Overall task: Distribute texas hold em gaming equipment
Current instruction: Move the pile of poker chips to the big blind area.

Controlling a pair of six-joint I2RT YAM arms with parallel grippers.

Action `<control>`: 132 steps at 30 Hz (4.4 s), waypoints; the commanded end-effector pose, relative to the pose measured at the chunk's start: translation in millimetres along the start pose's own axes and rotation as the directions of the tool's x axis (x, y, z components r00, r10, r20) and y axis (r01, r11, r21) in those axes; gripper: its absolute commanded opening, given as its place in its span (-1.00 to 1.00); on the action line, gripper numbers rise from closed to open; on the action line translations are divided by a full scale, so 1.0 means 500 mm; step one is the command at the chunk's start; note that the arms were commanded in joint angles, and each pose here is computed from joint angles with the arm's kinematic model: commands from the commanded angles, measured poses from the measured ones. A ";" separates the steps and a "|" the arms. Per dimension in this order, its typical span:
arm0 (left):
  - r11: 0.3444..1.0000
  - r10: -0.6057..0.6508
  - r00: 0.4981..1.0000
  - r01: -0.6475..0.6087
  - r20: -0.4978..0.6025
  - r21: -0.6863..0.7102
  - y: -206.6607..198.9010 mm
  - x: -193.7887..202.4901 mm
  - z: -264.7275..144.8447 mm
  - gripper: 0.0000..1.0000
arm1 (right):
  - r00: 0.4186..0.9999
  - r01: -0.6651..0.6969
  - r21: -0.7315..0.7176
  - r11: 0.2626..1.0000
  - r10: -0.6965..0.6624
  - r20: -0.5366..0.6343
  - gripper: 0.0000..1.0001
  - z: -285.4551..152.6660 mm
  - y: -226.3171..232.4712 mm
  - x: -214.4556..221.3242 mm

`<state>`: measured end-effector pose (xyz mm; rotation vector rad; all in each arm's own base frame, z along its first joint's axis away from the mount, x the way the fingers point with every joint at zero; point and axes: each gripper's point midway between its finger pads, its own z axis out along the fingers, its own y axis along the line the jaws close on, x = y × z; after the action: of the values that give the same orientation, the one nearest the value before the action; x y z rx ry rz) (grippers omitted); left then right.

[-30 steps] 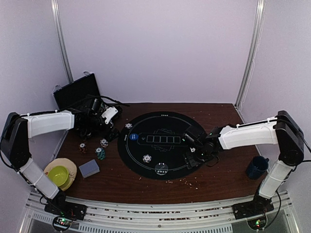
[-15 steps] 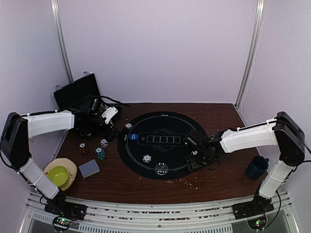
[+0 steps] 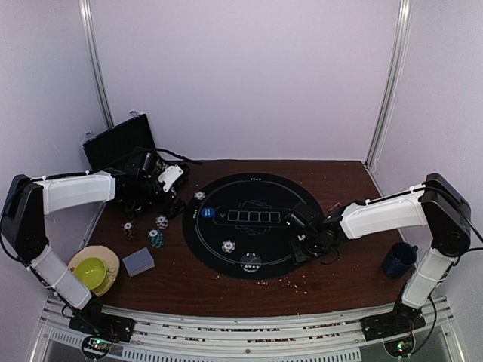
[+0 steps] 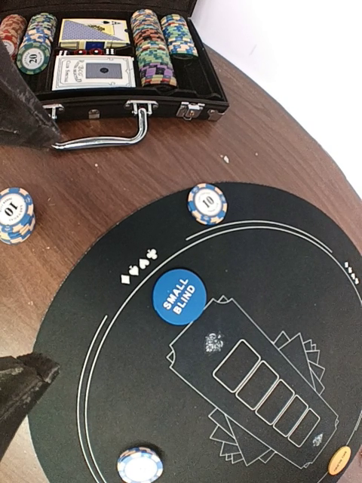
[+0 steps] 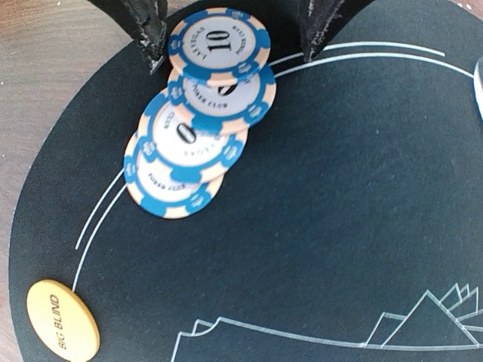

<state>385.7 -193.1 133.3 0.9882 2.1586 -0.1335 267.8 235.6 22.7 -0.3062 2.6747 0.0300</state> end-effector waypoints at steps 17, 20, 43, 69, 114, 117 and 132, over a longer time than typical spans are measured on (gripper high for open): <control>1.000 -0.012 1.000 0.012 0.011 -0.009 0.006 0.001 0.008 0.96 | 0.998 -0.050 0.106 0.993 0.045 0.051 -0.27 0.021 -0.045 -0.016; 1.000 -0.012 1.000 0.012 0.013 -0.010 0.007 0.000 0.007 0.96 | 0.997 -0.047 0.120 0.992 0.040 0.060 -0.27 0.023 -0.046 -0.024; 1.000 -0.013 1.000 0.013 0.012 -0.007 0.006 0.001 0.008 0.96 | 0.993 -0.055 0.136 0.989 0.040 0.109 -0.24 0.013 -0.049 -0.082; 1.000 -0.013 1.000 0.013 0.011 -0.009 0.007 0.001 0.008 0.96 | 0.997 -0.034 0.124 0.992 0.026 0.068 0.01 0.035 -0.048 -0.081; 1.000 -0.013 1.000 0.013 0.007 -0.011 0.008 0.003 0.012 0.95 | 1.000 -0.018 -0.003 1.000 0.018 -0.005 0.38 0.028 -0.024 -0.014; 1.000 -0.013 1.000 0.013 0.006 -0.009 0.007 0.003 0.013 0.96 | 1.000 -0.020 -0.007 1.000 0.020 -0.008 0.38 0.031 -0.023 -0.011; 1.000 -0.012 1.000 0.012 0.002 -0.012 0.008 0.005 0.016 0.96 | 0.999 -0.049 -0.009 0.999 0.049 -0.014 0.27 0.038 -0.027 0.000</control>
<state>386.7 -192.9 130.4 0.9879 2.1643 -0.1294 288.8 231.9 20.7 -0.2573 2.6539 0.0830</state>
